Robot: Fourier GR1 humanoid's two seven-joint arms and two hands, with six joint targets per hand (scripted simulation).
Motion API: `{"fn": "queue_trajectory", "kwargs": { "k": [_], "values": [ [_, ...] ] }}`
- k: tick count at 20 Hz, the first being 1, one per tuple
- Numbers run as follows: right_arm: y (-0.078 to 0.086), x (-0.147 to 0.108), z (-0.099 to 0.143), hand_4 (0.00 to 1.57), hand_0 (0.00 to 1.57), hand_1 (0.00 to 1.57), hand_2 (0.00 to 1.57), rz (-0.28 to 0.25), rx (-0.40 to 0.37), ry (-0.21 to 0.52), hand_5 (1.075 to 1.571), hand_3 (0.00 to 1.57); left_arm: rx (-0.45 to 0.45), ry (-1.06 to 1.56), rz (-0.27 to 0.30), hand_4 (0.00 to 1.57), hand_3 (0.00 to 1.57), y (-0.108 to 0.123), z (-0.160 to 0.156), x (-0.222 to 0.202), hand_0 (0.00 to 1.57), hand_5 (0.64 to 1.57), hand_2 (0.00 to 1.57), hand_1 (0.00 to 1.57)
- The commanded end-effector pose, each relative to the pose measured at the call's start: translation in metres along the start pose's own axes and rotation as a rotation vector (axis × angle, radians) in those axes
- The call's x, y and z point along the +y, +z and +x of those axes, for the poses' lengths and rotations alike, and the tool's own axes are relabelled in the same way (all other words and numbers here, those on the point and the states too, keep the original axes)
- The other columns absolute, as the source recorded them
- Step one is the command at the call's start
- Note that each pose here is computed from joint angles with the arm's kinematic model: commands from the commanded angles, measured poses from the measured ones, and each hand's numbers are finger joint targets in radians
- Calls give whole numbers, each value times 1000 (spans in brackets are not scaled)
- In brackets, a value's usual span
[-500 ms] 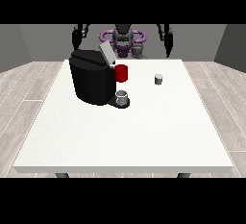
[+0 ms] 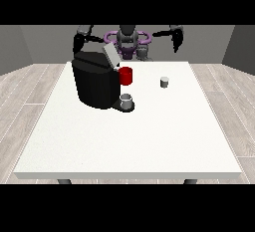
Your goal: Insert the coffee pod into the coffee machine and close the lid
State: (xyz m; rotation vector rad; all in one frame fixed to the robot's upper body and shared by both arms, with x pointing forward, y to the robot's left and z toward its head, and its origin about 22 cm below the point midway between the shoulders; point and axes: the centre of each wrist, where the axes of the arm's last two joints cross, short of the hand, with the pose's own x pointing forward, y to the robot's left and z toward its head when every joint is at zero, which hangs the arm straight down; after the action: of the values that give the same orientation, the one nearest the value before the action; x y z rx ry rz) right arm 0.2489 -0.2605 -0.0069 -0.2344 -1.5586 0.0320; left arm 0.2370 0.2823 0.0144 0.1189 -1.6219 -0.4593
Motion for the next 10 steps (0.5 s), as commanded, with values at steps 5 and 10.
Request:
{"fn": "queue_trajectory", "kwargs": {
  "k": [5,10],
  "values": [
    [-3,24,11,0,0,0,0,19,-69,42,1571,0,62,-216,-15,0,0,-27,6,50,0,1571,0,0],
    [-17,23,17,0,0,0,0,50,-118,50,1571,0,87,-283,-13,0,0,-52,14,75,0,1571,0,0]
  ]
}}
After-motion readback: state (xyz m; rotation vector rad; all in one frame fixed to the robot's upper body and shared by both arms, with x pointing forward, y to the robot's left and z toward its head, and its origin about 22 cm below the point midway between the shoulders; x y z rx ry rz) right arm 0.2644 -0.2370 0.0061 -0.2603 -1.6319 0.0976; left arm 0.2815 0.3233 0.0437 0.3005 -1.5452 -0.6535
